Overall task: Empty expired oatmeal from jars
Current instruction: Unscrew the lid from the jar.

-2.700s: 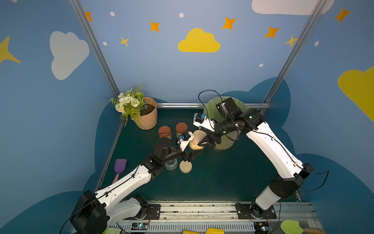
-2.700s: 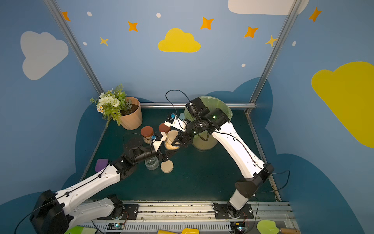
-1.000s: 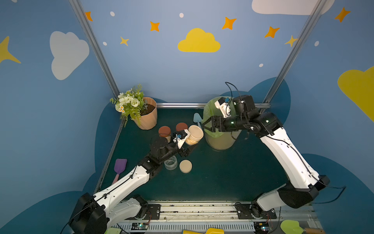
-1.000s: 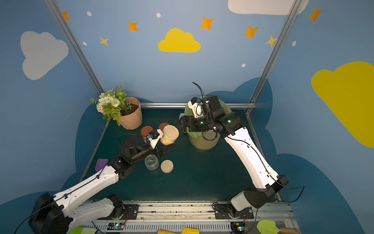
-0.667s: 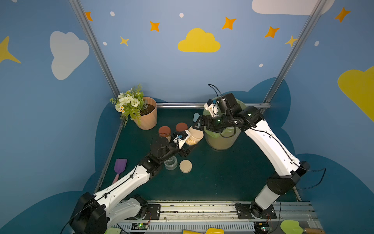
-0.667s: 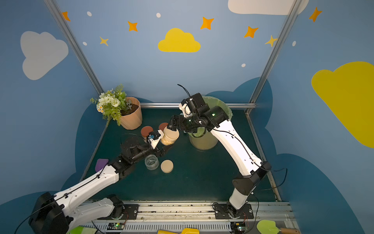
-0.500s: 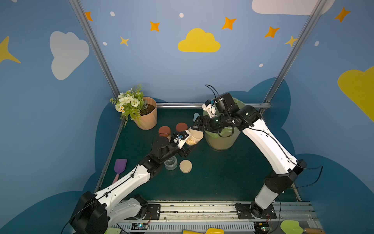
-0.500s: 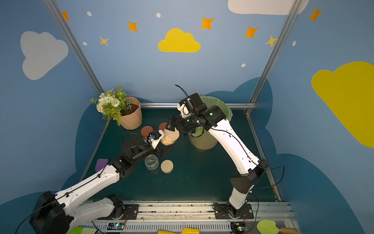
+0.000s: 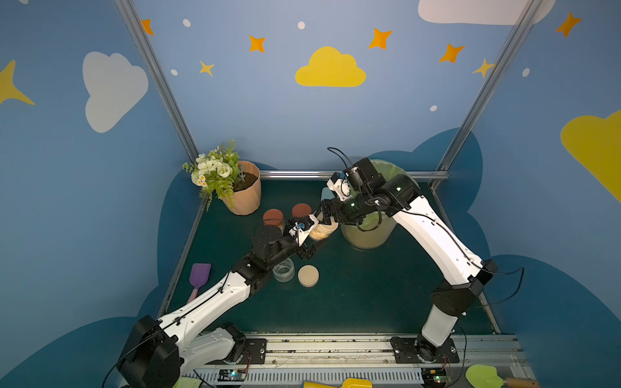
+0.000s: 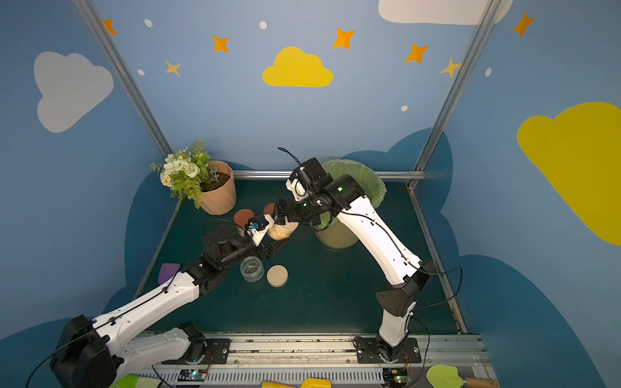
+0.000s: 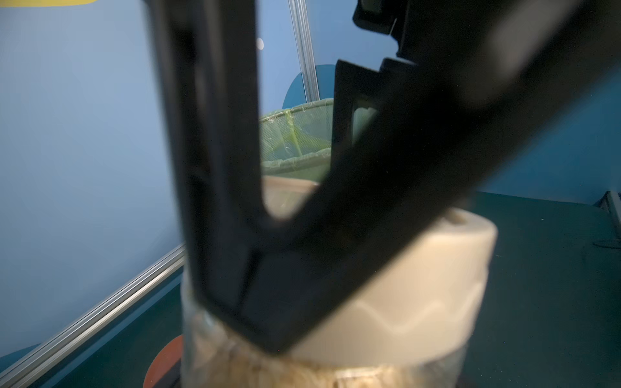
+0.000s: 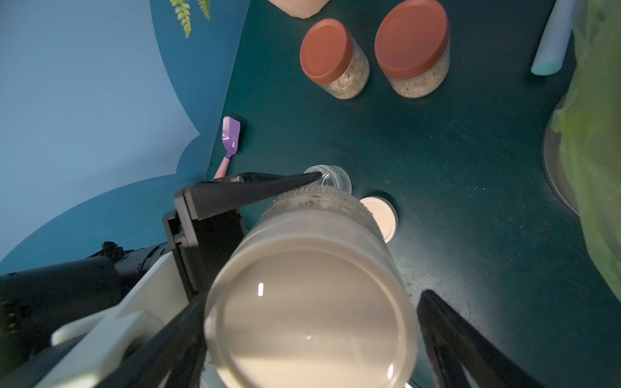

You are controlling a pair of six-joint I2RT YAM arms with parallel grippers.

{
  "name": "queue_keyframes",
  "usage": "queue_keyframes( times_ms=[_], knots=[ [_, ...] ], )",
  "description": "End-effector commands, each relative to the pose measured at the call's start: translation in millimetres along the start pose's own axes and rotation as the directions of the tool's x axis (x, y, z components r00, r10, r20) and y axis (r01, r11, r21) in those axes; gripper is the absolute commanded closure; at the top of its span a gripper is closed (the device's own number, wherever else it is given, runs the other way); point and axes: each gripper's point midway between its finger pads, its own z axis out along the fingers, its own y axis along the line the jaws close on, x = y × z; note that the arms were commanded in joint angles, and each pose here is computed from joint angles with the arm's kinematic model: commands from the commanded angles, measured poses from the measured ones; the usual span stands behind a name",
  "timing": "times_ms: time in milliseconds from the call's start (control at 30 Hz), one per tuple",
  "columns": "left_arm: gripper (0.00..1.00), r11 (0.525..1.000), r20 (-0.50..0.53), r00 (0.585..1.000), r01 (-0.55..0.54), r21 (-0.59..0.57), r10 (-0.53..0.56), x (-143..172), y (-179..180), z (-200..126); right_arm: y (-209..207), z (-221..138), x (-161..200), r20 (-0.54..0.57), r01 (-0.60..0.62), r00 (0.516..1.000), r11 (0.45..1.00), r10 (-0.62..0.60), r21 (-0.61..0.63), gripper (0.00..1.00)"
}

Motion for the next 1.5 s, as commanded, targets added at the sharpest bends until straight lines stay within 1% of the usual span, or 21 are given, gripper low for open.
queue_keyframes(
  times_ms=[0, 133, 300, 400, 467, 500, 533, 567, 600, 667, 700, 733, 767, 833, 867, 900, 1033, 1100, 1233, 1367, 1467],
  knots=[
    [0.97, 0.999, 0.112, 0.993, -0.035, -0.028, 0.038, -39.6, 7.5, -3.4, 3.5, -4.5, 2.6, -0.003, 0.045, 0.999, 0.999, -0.045, 0.019, 0.06],
    [0.96, 0.999, 0.112, 0.993, -0.031, -0.021, 0.034, -39.4, 6.4, -3.6, 0.7, -4.0, 4.2, -0.007, 0.068, 0.998, 0.997, -0.068, 0.044, 0.09],
    [0.97, 1.0, 0.108, 0.994, -0.014, -0.002, 0.015, -37.5, 2.8, -5.3, 0.8, -7.9, 3.2, 0.007, 0.12, 0.993, 0.991, -0.121, 0.055, 0.2],
    [0.96, 0.999, 0.135, 0.991, 0.011, 0.037, -0.016, -42.2, -4.7, -10.9, 9.7, -6.0, 4.9, 0.001, 0.186, 0.983, 0.983, -0.186, 0.006, 0.27],
    [0.97, 0.996, 0.153, 0.987, 0.037, 0.082, -0.049, -45.4, -11.8, -15.9, 23.3, -5.9, 7.1, 0.014, 0.283, 0.959, 0.956, -0.283, -0.072, 0.32],
    [0.97, 0.992, 0.154, 0.986, 0.049, 0.113, -0.066, -46.4, -16.2, -18.0, 32.0, -7.2, 11.2, 0.016, 0.338, 0.941, 0.933, -0.339, -0.125, 0.35],
    [0.97, 0.988, 0.152, 0.985, 0.06, 0.143, -0.082, -47.4, -21.1, -20.0, 37.9, -9.8, 13.8, 0.027, 0.405, 0.913, 0.9, -0.406, -0.159, 0.44],
    [0.97, 0.982, 0.151, 0.984, 0.07, 0.177, -0.098, -48.5, -26.5, -21.5, 43.7, -13.3, 16.4, 0.043, 0.463, 0.885, 0.865, -0.464, -0.192, 0.49],
    [0.97, 0.976, 0.145, 0.983, 0.081, 0.201, -0.111, -47.3, -30.6, -22.2, 49.5, -16.8, 20.5, 0.055, 0.509, 0.858, 0.829, -0.511, -0.229, 0.5],
    [0.97, 0.965, 0.134, 0.981, 0.106, 0.241, -0.142, -45.0, -37.1, -23.4, 58.4, -23.9, 32.1, 0.083, 0.605, 0.785, 0.732, -0.613, -0.315, 0.49],
    [0.96, 0.96, 0.128, 0.98, 0.119, 0.252, -0.155, -42.4, -39.0, -23.6, 59.6, -25.6, 37.1, 0.095, 0.645, 0.748, 0.686, -0.657, -0.335, 0.48],
    [0.97, 0.957, 0.12, 0.979, 0.131, 0.26, -0.167, -39.2, -40.9, -23.1, 58.3, -26.4, 41.0, 0.105, 0.693, 0.701, 0.639, -0.705, -0.334, 0.48],
    [0.97, 0.954, 0.113, 0.978, 0.141, 0.265, -0.176, -36.2, -42.1, -22.9, 56.9, -27.4, 43.2, 0.122, 0.745, 0.644, 0.584, -0.755, -0.323, 0.53],
    [0.97, 0.949, 0.098, 0.976, 0.163, 0.269, -0.195, -32.1, -43.2, -22.9, 53.4, -27.8, 46.4, 0.139, 0.806, 0.563, 0.505, -0.815, -0.309, 0.6],
    [0.97, 0.948, 0.094, 0.975, 0.171, 0.268, -0.202, -30.5, -43.4, -23.6, 50.2, -28.4, 45.9, 0.148, 0.831, 0.528, 0.473, -0.836, -0.294, 0.63],
    [0.97, 0.947, 0.091, 0.974, 0.177, 0.268, -0.208, -29.4, -43.8, -24.3, 46.8, -27.0, 43.9, 0.149, 0.846, 0.507, 0.458, -0.849, -0.273, 0.63],
    [0.97, 0.946, 0.098, 0.969, 0.193, 0.26, -0.225, -31.1, -43.1, -29.6, 32.5, -23.6, 37.7, 0.14, 0.915, 0.382, 0.354, -0.913, -0.192, 0.61],
    [0.97, 0.946, 0.097, 0.968, 0.198, 0.259, -0.229, -31.6, -43.4, -32.3, 26.9, -23.3, 31.9, 0.136, 0.935, 0.34, 0.319, -0.931, -0.155, 0.61],
    [0.97, 0.948, 0.105, 0.967, 0.199, 0.25, -0.231, -33.0, -43.0, -38.4, 24.3, -29.2, 26.7, 0.178, 0.956, 0.277, 0.251, -0.944, -0.153, 0.61],
    [0.97, 0.954, 0.111, 0.969, 0.191, 0.231, -0.221, -30.3, -42.0, -43.2, 28.9, -37.6, 21.3, 0.232, 0.966, 0.238, 0.207, -0.943, -0.152, 0.62],
    [0.97, 0.958, 0.11, 0.971, 0.186, 0.218, -0.214, -24.7, -42.0, -46.3, 31.0, -40.5, 18.6, 0.247, 0.972, 0.215, 0.183, -0.945, -0.147, 0.62]
  ],
)
